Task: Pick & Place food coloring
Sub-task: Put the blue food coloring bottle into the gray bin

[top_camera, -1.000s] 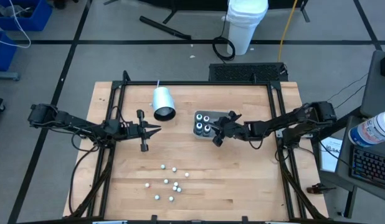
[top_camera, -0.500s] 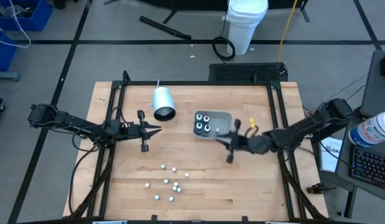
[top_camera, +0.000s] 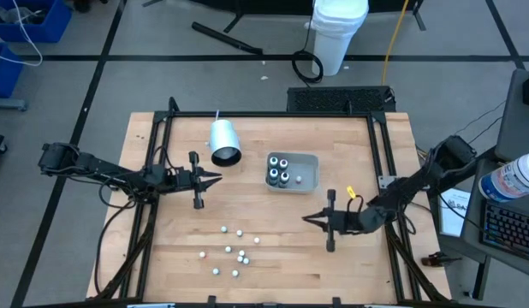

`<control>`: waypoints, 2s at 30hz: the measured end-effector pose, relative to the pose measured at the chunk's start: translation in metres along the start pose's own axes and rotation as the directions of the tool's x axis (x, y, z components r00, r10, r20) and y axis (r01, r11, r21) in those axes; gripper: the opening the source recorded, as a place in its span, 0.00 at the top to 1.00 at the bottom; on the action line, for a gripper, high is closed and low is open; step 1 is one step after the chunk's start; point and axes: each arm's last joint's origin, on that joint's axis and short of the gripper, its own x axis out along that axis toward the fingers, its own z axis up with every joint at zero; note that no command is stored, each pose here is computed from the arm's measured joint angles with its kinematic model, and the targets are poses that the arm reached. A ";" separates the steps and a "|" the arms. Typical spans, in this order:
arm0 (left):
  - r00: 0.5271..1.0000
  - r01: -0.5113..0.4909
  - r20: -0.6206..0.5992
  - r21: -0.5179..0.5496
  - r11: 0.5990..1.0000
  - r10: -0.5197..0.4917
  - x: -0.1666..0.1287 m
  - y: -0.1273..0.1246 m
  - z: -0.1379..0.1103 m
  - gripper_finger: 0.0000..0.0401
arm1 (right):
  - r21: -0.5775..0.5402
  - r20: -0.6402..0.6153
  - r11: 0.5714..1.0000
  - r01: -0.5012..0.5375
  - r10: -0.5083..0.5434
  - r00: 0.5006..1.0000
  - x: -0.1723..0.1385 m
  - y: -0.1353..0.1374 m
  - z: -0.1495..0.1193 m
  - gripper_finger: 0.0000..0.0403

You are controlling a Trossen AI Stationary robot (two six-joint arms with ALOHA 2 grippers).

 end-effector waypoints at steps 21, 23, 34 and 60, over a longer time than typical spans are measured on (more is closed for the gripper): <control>1.000 -0.007 0.027 -0.004 1.000 0.007 0.000 0.001 0.003 0.88 | 0.172 0.109 0.983 0.059 -0.078 0.991 -0.047 -0.045 -0.051 1.00; 1.000 -0.007 0.027 -0.001 1.000 0.007 0.000 0.001 0.003 0.88 | 0.203 0.158 0.975 0.089 -0.122 0.980 -0.049 -0.050 -0.043 1.00; 1.000 -0.007 -0.005 0.040 0.999 0.007 0.000 0.000 0.000 0.88 | 0.163 0.163 0.972 0.169 -0.196 0.967 -0.078 -0.075 -0.022 1.00; 1.000 -0.004 -0.016 0.024 1.000 0.005 0.000 0.000 -0.001 0.88 | 0.408 -0.044 0.894 0.185 -0.183 0.982 -0.101 -0.092 -0.048 1.00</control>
